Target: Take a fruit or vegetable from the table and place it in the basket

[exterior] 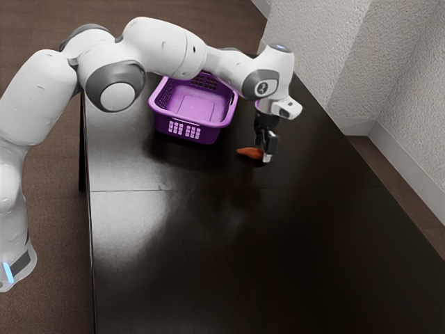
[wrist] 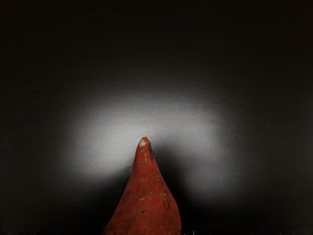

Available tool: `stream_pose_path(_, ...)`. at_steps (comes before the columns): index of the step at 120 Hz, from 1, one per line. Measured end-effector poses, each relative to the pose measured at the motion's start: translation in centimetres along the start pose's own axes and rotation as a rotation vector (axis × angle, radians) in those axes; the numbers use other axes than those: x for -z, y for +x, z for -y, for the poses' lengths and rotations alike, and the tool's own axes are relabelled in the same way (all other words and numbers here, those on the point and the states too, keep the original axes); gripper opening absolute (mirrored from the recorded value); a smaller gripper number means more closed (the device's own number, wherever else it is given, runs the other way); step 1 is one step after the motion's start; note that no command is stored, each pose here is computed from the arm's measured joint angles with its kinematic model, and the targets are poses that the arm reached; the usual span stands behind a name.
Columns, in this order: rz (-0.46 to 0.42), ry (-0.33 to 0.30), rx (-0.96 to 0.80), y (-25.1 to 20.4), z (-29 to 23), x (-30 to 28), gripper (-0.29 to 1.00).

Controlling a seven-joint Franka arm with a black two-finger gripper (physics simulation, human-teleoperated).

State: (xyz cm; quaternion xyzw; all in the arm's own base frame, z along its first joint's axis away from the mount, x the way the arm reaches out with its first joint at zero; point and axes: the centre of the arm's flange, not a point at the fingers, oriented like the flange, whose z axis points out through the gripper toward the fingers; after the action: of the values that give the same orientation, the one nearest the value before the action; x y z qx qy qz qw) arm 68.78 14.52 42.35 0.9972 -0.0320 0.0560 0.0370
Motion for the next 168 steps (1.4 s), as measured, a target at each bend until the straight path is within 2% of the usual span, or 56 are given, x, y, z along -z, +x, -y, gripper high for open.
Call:
stream_pose_path(29, 0.008, 0.001, -0.017, -0.4, 0.9, -0.4, 0.68)
stream_pose_path(56, 0.009, 0.001, -0.038, -0.5, 1.3, -0.6, 0.26)
stream_pose_path(81, 0.008, 0.007, -0.060, -0.4, 1.4, -0.6, 0.16)
stream_pose_path(114, -0.029, 0.028, -0.104, 0.3, 1.0, 1.8, 0.14)
stream_pose_path(147, -0.128, 0.064, -0.158, 0.4, -1.1, 11.5, 0.17)
stream_pose_path(168, -0.140, 0.075, -0.173, -1.4, -2.3, 16.5, 0.17)
